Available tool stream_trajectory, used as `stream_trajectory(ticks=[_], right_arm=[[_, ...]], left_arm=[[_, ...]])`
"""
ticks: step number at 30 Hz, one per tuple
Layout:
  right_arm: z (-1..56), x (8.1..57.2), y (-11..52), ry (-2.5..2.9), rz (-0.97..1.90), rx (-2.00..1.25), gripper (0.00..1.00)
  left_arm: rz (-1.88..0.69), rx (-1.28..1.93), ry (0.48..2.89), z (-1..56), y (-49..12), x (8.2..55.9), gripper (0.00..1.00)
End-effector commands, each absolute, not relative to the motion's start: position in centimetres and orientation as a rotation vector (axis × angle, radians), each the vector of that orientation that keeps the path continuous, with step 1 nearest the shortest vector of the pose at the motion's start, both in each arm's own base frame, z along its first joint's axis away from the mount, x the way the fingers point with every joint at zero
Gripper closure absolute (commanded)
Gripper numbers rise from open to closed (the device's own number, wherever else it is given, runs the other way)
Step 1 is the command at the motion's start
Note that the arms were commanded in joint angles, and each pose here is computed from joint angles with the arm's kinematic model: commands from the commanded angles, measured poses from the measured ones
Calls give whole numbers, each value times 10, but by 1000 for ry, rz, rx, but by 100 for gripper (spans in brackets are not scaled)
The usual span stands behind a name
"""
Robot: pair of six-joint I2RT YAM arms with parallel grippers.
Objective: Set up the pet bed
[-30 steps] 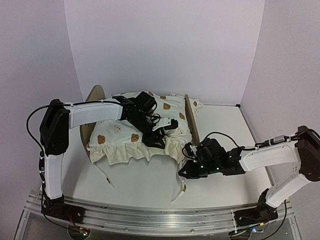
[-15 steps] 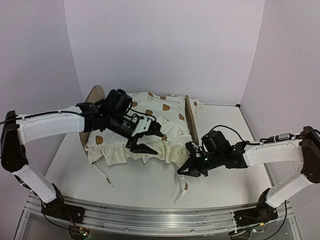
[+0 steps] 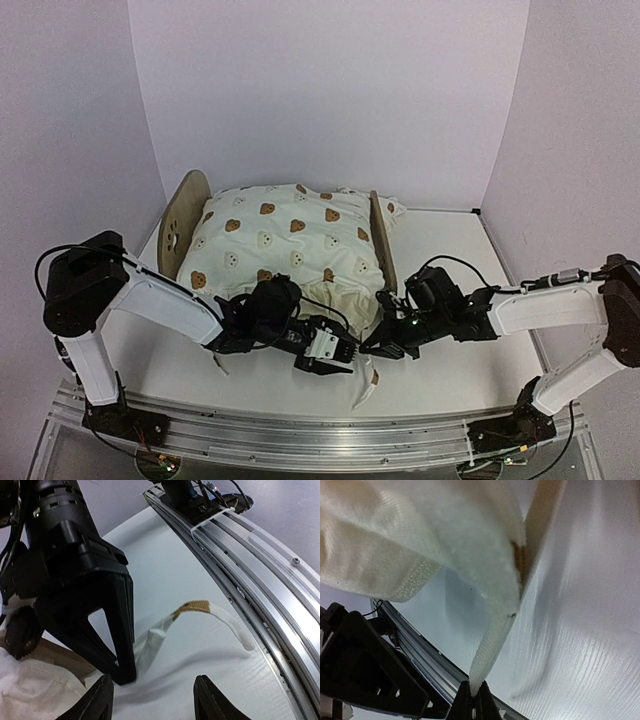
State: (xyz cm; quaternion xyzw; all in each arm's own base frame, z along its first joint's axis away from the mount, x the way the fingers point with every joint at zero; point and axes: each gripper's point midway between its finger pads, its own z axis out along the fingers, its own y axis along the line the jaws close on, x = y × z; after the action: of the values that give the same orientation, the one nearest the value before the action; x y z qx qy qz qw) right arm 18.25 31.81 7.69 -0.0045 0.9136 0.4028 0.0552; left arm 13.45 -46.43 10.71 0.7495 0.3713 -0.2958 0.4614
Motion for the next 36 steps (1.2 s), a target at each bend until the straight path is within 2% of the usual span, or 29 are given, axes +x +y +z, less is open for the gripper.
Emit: stream_trajectory(ticks=[1,6,17,22,23,25,30,36], right_arm=[[88,183,318,2741,1246,-1,100],[90,186,317,2732,1248,27,100],[92,192,315,2710,1260,81,100],[84,194,303,2728,1238,164,100],[83,194,300,2725,1229,175,99],[79,194,292,2727,1188,181,90],[64,181,261,2816,958,127,62],[65,169,236,2778,878,46,53]], left_arm=[[-704,1694,798,141,-489,140,47],[-692,1690,797,128,-500,140,58],[-683,1652,763,133,-503,140,99],[-679,1625,776,144,-494,139,100],[-685,1626,789,144,-492,138,100],[-701,1631,826,144,-489,138,100],[-695,1634,897,138,-485,142,100],[-738,1612,996,144,-481,149,100]])
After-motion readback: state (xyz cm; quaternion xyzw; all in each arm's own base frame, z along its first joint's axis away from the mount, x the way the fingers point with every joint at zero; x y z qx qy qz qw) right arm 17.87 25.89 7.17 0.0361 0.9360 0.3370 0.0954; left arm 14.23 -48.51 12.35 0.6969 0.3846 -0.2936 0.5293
